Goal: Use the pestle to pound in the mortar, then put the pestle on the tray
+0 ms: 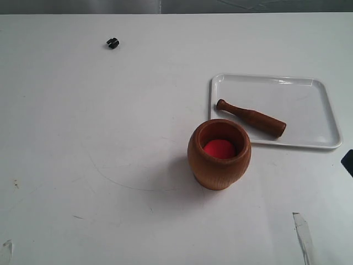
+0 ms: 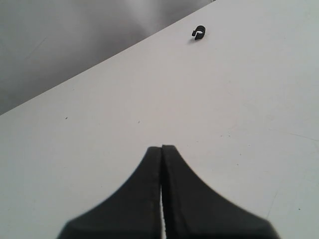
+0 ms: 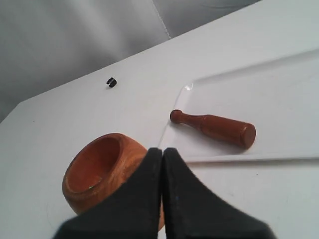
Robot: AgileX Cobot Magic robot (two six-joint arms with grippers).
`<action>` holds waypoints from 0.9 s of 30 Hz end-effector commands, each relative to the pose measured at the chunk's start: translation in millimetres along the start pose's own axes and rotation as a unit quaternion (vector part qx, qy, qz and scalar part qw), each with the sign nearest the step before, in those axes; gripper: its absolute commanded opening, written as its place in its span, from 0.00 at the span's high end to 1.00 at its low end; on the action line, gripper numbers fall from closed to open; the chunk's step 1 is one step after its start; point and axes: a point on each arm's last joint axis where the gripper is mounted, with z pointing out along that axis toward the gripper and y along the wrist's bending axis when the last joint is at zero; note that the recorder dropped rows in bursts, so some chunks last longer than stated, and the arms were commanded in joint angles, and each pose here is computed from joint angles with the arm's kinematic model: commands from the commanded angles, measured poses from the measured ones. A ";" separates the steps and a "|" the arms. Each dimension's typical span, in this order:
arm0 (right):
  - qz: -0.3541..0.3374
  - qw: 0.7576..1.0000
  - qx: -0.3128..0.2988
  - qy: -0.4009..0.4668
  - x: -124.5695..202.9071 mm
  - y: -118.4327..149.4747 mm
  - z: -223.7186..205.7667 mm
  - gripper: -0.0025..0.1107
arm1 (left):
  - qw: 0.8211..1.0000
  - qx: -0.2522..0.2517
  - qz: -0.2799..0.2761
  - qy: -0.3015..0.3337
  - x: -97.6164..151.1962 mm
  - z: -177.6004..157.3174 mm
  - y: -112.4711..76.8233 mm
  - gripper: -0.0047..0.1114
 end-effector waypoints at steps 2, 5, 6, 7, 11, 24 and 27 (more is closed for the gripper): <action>0.020 1.000 -0.002 0.013 3.2 -0.3 0.0 0.98 | 1.000 0.004 -0.006 -0.004 -0.4 0.0 -0.6 0.96; 0.020 1.000 -0.002 0.013 3.2 -0.3 0.0 0.98 | 1.000 0.004 -0.006 -0.004 -0.4 0.0 -0.6 0.96; 0.020 1.000 -0.002 0.013 3.2 -0.3 0.0 0.98 | 1.000 0.004 -0.006 -0.004 -0.4 0.0 -0.6 0.96; 0.020 1.000 -0.002 0.013 3.2 -0.3 0.0 0.98 | 1.000 0.004 -0.006 -0.004 -0.4 0.0 -0.6 0.96; -0.016 1.000 0.005 0.006 2.0 -1.5 0.0 0.98 | 1.000 0.004 -0.006 -0.004 -0.4 0.0 -0.6 0.96; -0.242 0.970 0.024 -0.010 -1.9 -4.4 -0.1 0.98 | 1.000 0.004 -0.006 -0.004 -0.4 0.0 -0.6 0.96; -0.248 0.968 0.026 -0.012 -2.4 -4.7 -0.2 0.98 | 1.000 0.004 -0.006 -0.004 -0.4 0.0 -0.6 0.96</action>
